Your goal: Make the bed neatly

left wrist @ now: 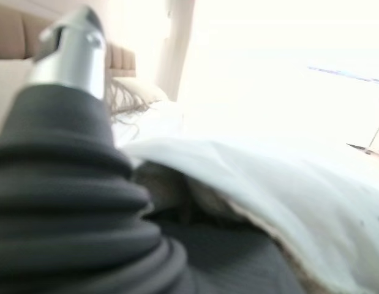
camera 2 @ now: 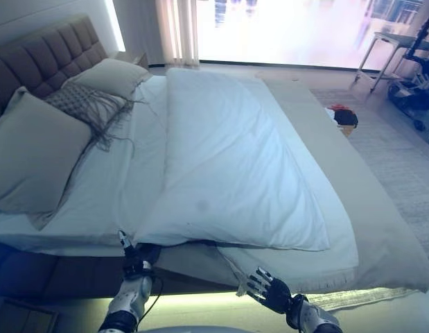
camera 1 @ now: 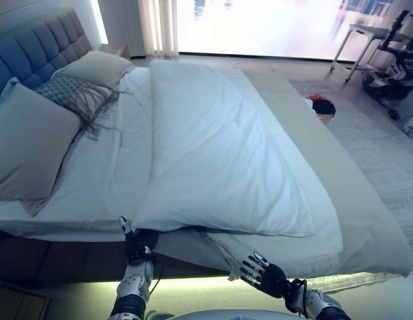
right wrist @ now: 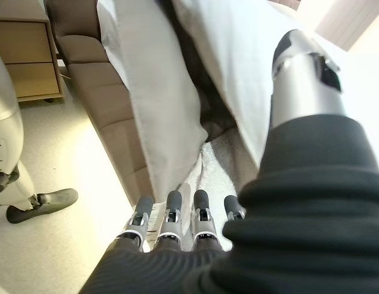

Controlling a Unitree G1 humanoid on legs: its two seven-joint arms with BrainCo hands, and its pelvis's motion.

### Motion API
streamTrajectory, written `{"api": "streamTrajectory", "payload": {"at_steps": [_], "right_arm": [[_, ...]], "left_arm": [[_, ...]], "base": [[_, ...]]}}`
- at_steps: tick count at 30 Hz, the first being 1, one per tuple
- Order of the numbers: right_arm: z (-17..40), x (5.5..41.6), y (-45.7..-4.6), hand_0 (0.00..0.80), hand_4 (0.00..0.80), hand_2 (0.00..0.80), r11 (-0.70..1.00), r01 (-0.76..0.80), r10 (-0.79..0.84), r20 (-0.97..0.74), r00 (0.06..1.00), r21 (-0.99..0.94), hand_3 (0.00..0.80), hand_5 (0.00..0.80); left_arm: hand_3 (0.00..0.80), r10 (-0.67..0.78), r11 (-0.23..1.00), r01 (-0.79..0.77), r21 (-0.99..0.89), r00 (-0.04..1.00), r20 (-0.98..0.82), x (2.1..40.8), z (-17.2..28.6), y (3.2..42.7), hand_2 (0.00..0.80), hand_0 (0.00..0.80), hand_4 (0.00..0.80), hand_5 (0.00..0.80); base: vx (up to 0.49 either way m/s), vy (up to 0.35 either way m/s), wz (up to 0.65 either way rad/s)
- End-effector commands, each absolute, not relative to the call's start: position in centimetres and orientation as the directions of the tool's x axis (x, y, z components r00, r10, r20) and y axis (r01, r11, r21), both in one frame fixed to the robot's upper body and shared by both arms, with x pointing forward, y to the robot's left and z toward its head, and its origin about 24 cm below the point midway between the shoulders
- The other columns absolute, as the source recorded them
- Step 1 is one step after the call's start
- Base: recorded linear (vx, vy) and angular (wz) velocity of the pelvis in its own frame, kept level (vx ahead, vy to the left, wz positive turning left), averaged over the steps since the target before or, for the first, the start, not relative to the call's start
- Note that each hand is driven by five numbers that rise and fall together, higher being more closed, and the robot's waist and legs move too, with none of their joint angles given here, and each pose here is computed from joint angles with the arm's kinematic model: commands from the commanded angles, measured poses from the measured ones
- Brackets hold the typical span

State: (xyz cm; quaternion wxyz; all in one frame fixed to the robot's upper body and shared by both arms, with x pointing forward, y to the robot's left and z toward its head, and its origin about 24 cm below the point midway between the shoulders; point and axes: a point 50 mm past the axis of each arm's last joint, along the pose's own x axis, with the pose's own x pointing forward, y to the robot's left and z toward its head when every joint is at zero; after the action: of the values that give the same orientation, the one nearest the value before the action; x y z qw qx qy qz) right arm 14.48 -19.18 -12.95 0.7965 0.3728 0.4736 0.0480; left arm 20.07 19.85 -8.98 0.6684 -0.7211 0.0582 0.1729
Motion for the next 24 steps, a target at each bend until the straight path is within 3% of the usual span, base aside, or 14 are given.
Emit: {"api": "streamTrajectory", "payload": {"at_steps": [1, 11, 15, 20, 24], "right_arm": [[-12.4, 16.2, -20.3, 0.0, 0.0, 0.0, 0.696, 0.285, 0.392, -0.681, 0.619, 0.659, 0.0, 0.0], [-12.2, 16.7, -22.1, 0.0, 0.0, 0.0, 0.74, 0.29, 0.327, -0.702, 0.633, 0.607, 0.0, 0.0], [-12.4, 16.3, -23.0, 0.0, 0.0, 0.0, 0.761, 0.32, 0.283, -0.733, 0.619, 0.564, 0.0, 0.0], [-11.1, 17.6, -25.4, 0.0, 0.0, 0.0, 0.74, 0.348, 0.225, -0.7, 0.678, 0.575, 0.0, 0.0], [-11.3, 17.0, -26.1, 0.0, 0.0, 0.0, 0.732, 0.368, 0.21, -0.705, 0.678, 0.573, 0.0, 0.0]], "left_arm": [[0.0, 0.326, 0.199, -0.07, -0.977, 0.945, -0.002, 20.8, -3.7, 30.7, 0.0, 0.0, 0.0, 0.0], [0.0, 0.373, 0.209, -0.114, -0.971, 0.927, -0.029, 17.1, -3.3, 36.0, 0.0, 0.0, 0.0, 0.0], [0.0, 0.37, 0.168, -0.105, -0.98, 0.928, -0.036, 16.6, -4.1, 35.4, 0.0, 0.0, 0.0, 0.0], [0.0, 0.337, 0.104, -0.078, -0.992, 0.941, -0.039, 18.1, -5.1, 33.1, 0.0, 0.0, 0.0, 0.0], [0.0, 0.362, 0.076, -0.08, -0.994, 0.931, -0.047, 18.1, -5.6, 32.4, 0.0, 0.0, 0.0, 0.0]], "base": [[-0.071, -0.043, 0.03], [-0.044, -0.061, 0.04], [-0.073, -0.063, 0.17], [-0.182, 0.041, 0.62], [-0.079, 0.179, -0.14]]}}
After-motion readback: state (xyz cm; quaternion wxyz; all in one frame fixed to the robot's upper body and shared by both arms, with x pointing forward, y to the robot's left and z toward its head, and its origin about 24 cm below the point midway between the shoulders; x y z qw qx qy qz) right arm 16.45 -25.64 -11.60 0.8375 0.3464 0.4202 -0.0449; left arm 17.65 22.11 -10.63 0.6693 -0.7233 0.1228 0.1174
